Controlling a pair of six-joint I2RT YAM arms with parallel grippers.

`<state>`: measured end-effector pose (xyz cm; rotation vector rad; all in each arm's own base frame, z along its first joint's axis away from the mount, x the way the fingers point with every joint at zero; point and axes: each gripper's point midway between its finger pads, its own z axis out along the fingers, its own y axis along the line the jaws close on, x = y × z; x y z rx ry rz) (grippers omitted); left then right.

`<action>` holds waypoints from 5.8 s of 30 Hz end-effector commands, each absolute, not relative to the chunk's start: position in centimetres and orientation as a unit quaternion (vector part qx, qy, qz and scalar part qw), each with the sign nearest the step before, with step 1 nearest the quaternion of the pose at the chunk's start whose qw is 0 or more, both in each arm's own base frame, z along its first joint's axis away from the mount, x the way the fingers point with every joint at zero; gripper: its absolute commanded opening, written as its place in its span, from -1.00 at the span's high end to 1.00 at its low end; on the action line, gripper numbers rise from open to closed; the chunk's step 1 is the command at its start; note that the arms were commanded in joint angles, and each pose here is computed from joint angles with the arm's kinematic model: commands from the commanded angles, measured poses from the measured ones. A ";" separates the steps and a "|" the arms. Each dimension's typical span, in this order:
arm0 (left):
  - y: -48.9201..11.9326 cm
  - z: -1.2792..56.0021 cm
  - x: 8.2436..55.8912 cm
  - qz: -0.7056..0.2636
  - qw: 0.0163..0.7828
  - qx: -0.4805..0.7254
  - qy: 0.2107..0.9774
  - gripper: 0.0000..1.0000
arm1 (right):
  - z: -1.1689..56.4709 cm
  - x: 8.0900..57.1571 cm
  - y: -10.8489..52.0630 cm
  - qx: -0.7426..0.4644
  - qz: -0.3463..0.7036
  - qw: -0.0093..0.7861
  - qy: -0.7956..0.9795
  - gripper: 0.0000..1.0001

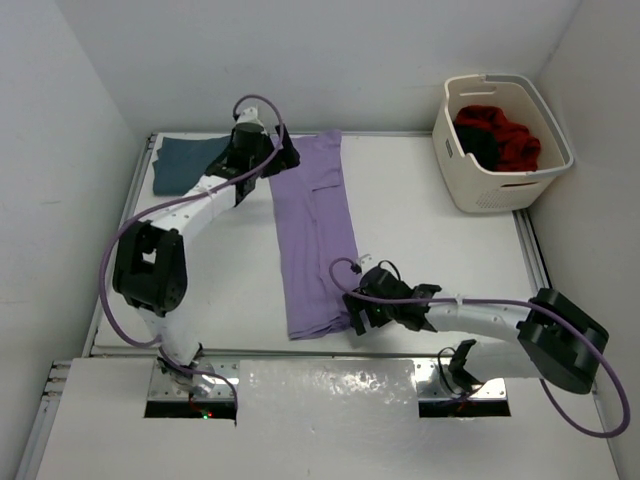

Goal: Fold and stack the t-shirts
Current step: Rotate the tshirt 90 degrees, then grab the bottom of the folded rectangular tshirt with both arms, then fold the folded rectangular tshirt in 1/3 of the way

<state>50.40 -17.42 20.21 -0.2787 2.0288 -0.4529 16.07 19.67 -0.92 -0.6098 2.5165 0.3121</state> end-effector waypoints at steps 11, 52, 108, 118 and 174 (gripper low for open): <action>-25.3 21.0 43.8 -0.248 0.507 0.017 0.826 -0.99 | 1.8 15.2 18.9 -0.223 0.145 0.300 0.916 -0.11; -29.0 1.5 44.1 -0.198 0.358 0.043 0.912 -0.99 | -3.8 10.2 16.7 -0.173 0.150 0.187 0.955 1.00; -21.8 2.5 9.0 -0.179 0.207 0.020 0.962 -0.51 | 1.1 13.5 19.4 -0.167 0.270 0.223 0.922 -0.43; -21.8 0.6 10.8 -0.177 0.243 0.001 0.954 0.06 | 0.2 13.0 19.5 -0.158 0.280 0.199 0.926 -0.32; -20.0 16.4 31.9 -0.197 0.487 -0.093 0.846 1.00 | 12.3 36.7 24.8 -0.072 0.251 0.406 0.876 1.00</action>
